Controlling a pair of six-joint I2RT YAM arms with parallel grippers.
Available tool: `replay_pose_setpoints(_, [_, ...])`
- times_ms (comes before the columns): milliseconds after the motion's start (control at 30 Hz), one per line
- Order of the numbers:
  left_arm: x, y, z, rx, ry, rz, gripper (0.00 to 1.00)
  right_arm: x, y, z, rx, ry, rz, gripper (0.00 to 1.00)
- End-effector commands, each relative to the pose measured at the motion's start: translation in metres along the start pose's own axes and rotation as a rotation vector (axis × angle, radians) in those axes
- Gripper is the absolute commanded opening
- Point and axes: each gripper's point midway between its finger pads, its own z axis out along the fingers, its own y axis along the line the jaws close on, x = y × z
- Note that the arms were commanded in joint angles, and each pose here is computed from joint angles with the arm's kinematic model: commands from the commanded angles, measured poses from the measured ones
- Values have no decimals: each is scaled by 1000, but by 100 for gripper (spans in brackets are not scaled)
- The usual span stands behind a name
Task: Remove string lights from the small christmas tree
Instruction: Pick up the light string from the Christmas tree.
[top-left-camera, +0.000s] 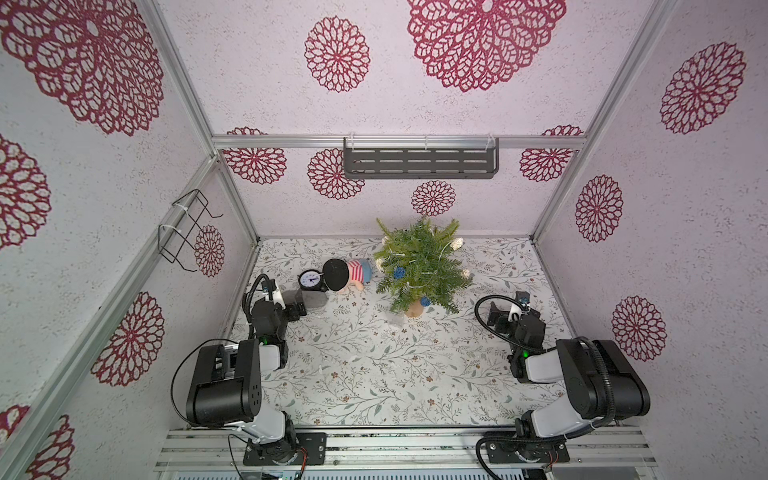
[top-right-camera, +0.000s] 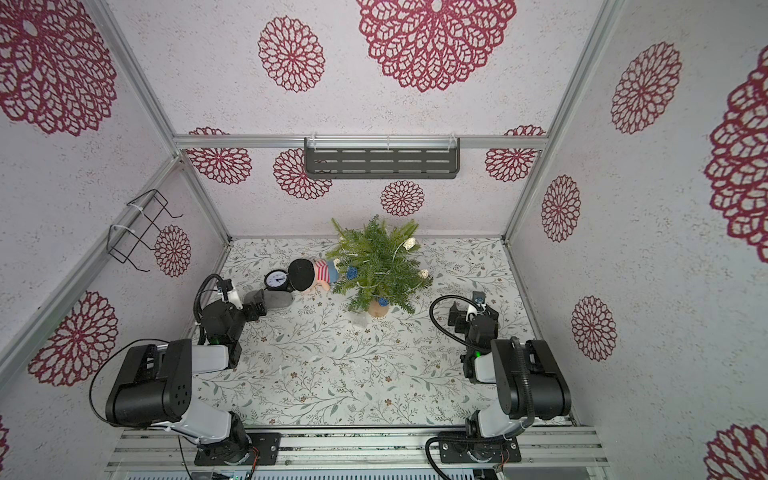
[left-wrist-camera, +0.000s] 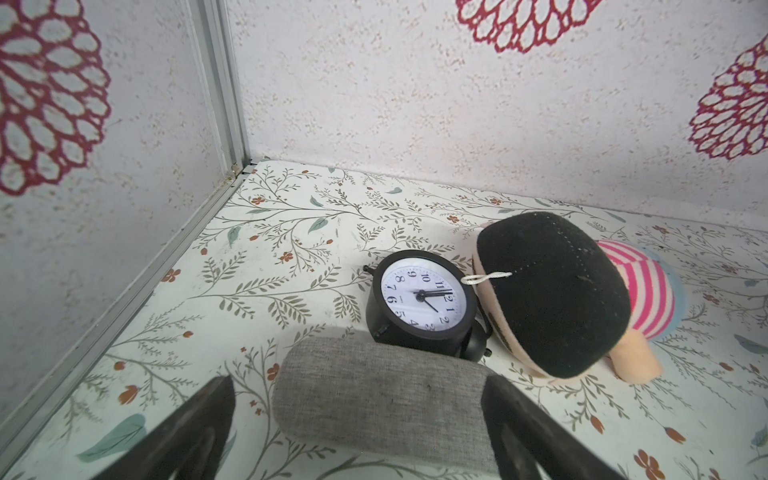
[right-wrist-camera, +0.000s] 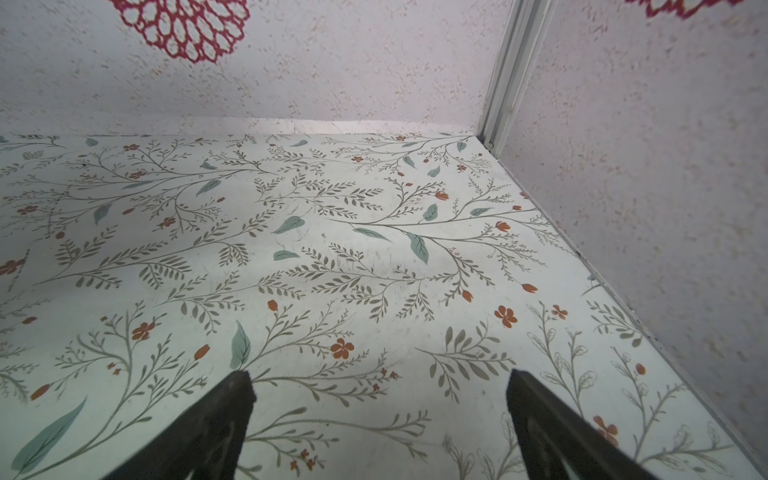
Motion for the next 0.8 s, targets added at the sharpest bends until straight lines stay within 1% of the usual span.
replay_pose_setpoints(0, [-17,9,-9,-99,-17,10,97,-21,0,-4,1,-78,15,99])
replay_pose_setpoints(100, [-26,20,-11,-233,79,-22,97,-29,-15,-12,84,-98,53,99])
replay_pose_setpoints(233, [-36,24,-16,-317,201,-86,97,-44,-36,-25,193,-93,111,99])
replay_pose_setpoints(267, [-36,29,-18,-345,225,-120,97,-47,-40,-28,217,-79,132,99])
replay_pose_setpoints(300, [-34,28,-17,-325,250,-160,97,-49,-42,-29,231,-56,154,99])
replay_pose_setpoints(333, [-33,25,-15,-271,252,-212,97,-52,-43,-30,237,-35,183,99])
replay_pose_setpoints(400, [-32,17,-15,-140,211,-359,97,-55,-42,-30,234,26,246,99])
replay_pose_setpoints(467, [-35,12,-19,-94,140,-455,97,-52,-36,-30,206,81,271,99])
replay_pose_setpoints(533, [-35,3,-23,-52,147,-513,98,-49,-32,-34,186,112,316,99])
replay_pose_setpoints(600, [-39,-15,-27,8,165,-518,93,-48,-23,-39,134,139,319,99])
replay_pose_setpoints(667, [-47,-33,-35,58,161,-506,92,-50,-14,-43,84,162,328,99])
replay_pose_setpoints(767, [-66,-65,-51,151,150,-482,89,-59,4,-50,-21,203,316,96])
